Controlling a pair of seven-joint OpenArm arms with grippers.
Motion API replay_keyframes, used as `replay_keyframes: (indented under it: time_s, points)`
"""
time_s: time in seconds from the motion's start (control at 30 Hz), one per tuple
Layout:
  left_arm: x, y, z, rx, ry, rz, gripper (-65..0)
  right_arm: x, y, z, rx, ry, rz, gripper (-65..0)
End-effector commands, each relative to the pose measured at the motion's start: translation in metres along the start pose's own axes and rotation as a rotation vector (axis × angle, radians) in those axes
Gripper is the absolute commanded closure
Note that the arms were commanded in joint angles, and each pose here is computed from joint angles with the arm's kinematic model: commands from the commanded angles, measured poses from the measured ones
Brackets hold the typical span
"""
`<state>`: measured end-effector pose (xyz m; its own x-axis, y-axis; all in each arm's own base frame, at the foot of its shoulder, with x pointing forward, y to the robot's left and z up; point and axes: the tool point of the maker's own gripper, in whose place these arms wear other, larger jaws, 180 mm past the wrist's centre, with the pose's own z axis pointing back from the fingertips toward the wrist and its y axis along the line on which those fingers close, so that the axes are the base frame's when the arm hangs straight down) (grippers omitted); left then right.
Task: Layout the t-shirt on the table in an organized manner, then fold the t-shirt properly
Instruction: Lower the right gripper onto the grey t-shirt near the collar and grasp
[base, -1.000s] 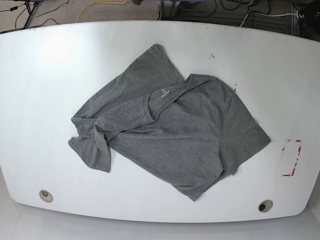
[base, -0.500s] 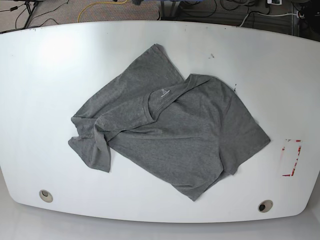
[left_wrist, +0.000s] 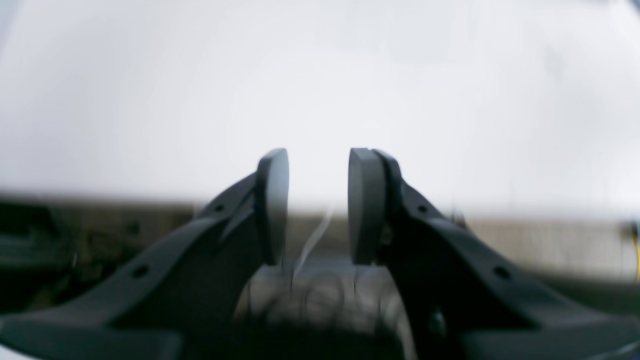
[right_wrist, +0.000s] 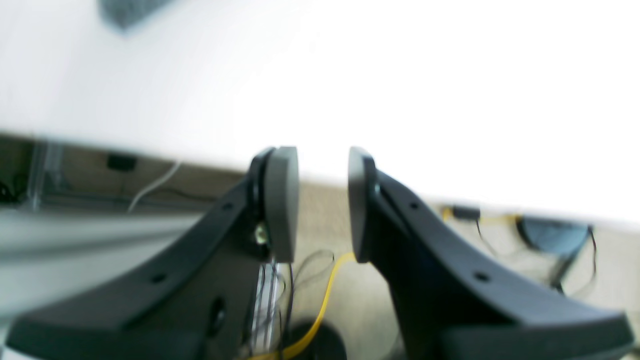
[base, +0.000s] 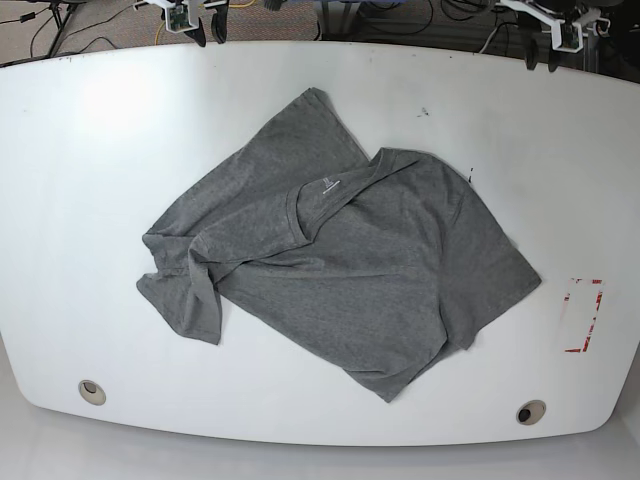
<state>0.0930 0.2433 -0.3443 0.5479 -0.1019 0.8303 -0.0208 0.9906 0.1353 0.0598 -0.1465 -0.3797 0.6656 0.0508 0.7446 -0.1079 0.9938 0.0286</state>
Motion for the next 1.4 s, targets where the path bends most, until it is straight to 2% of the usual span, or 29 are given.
replay_keyframes:
  time_s: [0.0,0.03,0.1,0.2,0.33,0.43,0.6,0.93,1.17,1.37]
  points:
    - [0.021,0.000,-0.008,0.002,-0.073,-0.004,-28.9,0.027,-0.012,-0.011,-0.030,-0.091,0.015,-16.6]
    - [0.023,0.001,-0.010,0.003,-0.081,-0.004,-30.3,0.030,-0.012,-0.012,-0.031,-0.100,0.016,-16.6]
    - [0.031,0.001,-0.016,0.006,-0.110,-0.001,-37.5,0.045,-0.014,-0.022,-0.033,-0.147,0.023,-16.6]
    - [0.041,0.001,-0.023,0.009,-0.143,0.002,-41.1,0.066,-0.016,-0.035,-0.035,-0.210,0.033,-19.3]
    - [0.054,0.005,-0.030,0.023,-0.189,0.001,-41.9,0.088,-0.014,-0.053,-0.026,-0.237,0.040,-35.2]
    - [0.064,0.014,-0.035,0.051,-0.222,-0.001,-41.9,0.109,-0.015,-0.068,-0.025,-0.262,0.049,-43.0]
    - [0.080,0.023,-0.042,0.079,-0.271,-0.005,-41.9,0.143,-0.007,-0.095,0.016,-0.283,0.074,-43.8]
    - [0.096,0.035,-0.046,0.114,-0.318,-0.014,-41.9,0.218,0.033,-0.143,0.161,-0.299,0.193,-43.8]
    - [0.089,0.037,-0.055,0.120,-0.252,-0.003,-41.9,0.232,0.064,-0.181,0.245,-0.261,0.240,-43.8]
    - [0.086,0.037,-0.056,0.121,-0.237,0.001,-41.9,0.224,0.069,-0.212,0.270,-0.190,0.248,-43.8]
